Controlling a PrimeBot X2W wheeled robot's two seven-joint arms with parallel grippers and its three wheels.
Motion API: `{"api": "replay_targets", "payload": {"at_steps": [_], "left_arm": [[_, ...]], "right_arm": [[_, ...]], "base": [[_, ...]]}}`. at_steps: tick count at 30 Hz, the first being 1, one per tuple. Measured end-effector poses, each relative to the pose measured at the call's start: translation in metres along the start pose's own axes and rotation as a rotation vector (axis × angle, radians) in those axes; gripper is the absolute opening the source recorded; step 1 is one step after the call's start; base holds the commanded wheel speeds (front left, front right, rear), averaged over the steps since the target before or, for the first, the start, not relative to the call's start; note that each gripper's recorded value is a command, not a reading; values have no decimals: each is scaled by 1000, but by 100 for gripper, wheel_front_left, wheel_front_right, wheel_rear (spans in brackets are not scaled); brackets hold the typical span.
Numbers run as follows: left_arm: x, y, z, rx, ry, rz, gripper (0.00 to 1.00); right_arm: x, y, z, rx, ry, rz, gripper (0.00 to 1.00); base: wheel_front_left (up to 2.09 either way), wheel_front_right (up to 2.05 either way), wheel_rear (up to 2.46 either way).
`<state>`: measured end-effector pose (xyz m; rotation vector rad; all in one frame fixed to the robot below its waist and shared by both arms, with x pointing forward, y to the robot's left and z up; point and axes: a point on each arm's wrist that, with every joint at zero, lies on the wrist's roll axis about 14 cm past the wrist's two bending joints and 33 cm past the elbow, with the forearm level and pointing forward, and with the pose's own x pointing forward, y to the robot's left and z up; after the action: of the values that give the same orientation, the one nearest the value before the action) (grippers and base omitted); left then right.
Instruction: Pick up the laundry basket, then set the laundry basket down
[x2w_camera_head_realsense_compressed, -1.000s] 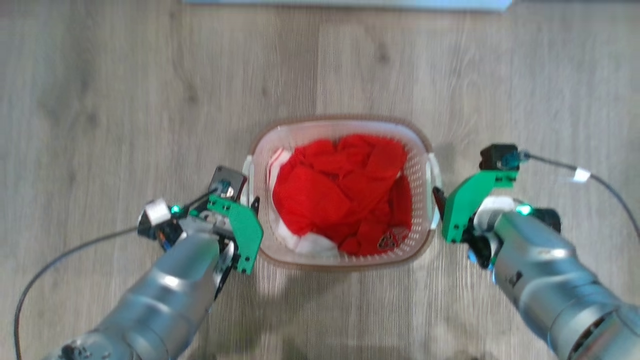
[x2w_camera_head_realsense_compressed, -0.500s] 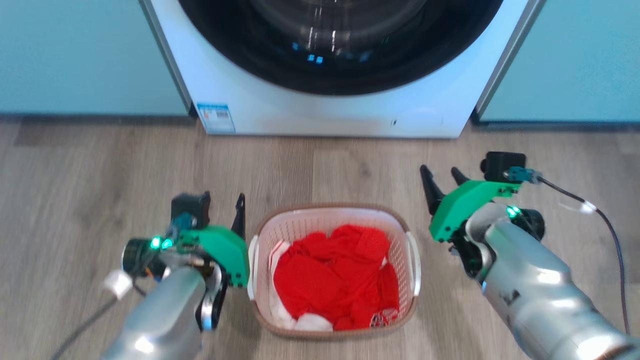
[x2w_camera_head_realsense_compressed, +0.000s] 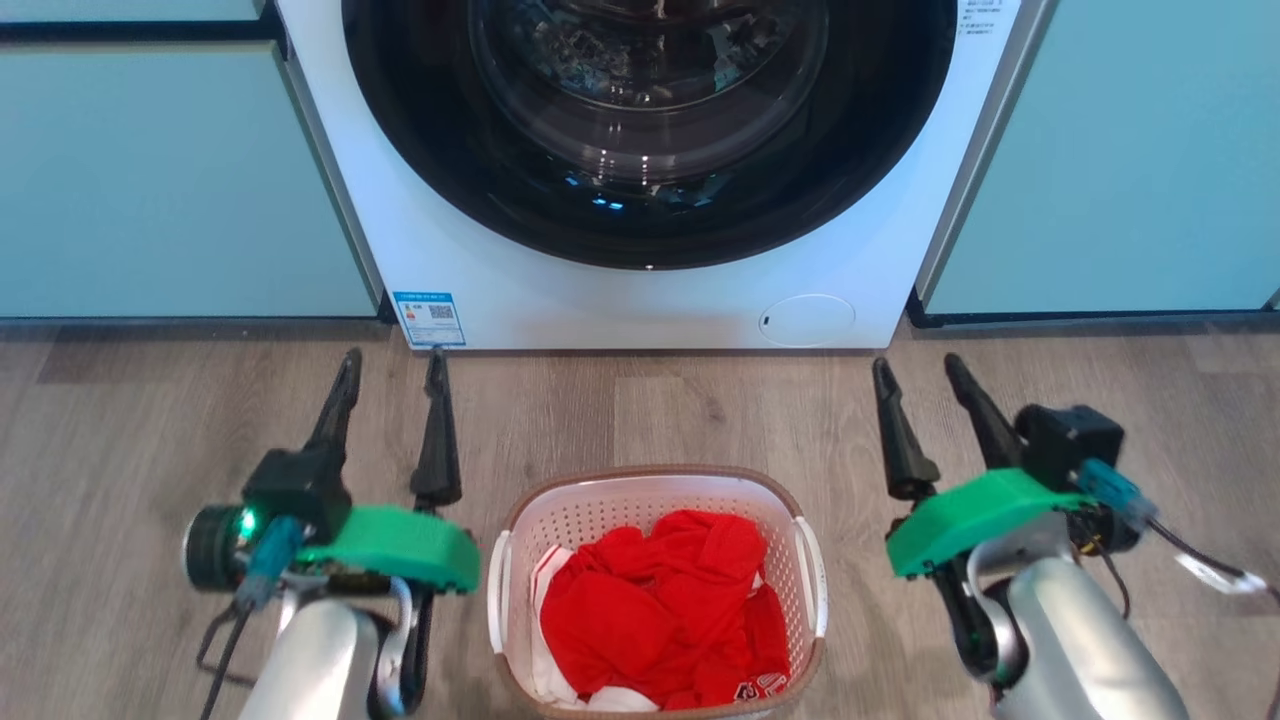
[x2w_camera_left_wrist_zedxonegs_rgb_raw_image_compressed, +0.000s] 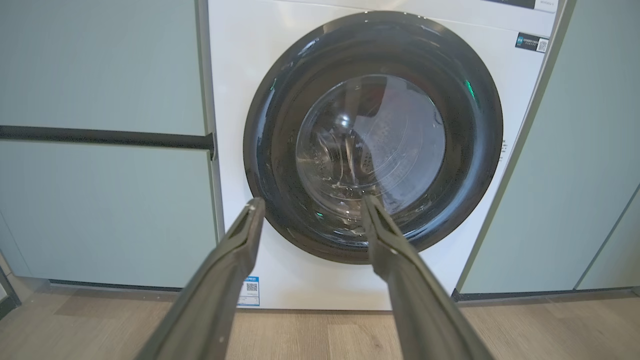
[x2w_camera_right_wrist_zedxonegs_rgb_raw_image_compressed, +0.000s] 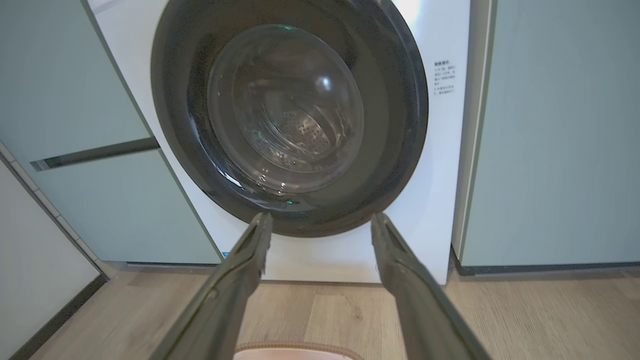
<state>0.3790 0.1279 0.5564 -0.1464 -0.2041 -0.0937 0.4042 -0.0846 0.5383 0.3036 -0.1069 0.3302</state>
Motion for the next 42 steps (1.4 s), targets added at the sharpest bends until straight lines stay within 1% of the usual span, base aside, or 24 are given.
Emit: {"api": "replay_targets", "payload": {"at_steps": [4, 7, 13, 18, 22, 31, 42], "left_arm": [[-12, 1, 15, 5, -50, -2, 100], [-22, -3, 12, -16, -39, -13, 100], [-41, -5, -14, -89, 49, -6, 100], [-45, -3, -31, -93, 105, -3, 100], [-45, -6, -35, -75, 116, -18, 100], [-44, -8, -31, -55, 103, -34, 100], [-46, -8, -29, -58, 98, -37, 100]], "right_arm": [[-8, 8, 25, -9, -86, 17, 100], [-18, 10, 31, -43, -108, 20, 100], [-43, -4, 11, -39, -53, -39, 100], [-54, -24, 5, -31, -35, -112, 100], [-59, -20, -4, -27, -9, -108, 100], [-58, -18, -5, -36, -7, -100, 100], [-57, -13, -4, -50, -8, -82, 100]], "base": [[0, 0, 0], [0, 0, 0], [0, 0, 0], [0, 0, 0], [0, 0, 0], [0, 0, 0], [0, 0, 0]]}}
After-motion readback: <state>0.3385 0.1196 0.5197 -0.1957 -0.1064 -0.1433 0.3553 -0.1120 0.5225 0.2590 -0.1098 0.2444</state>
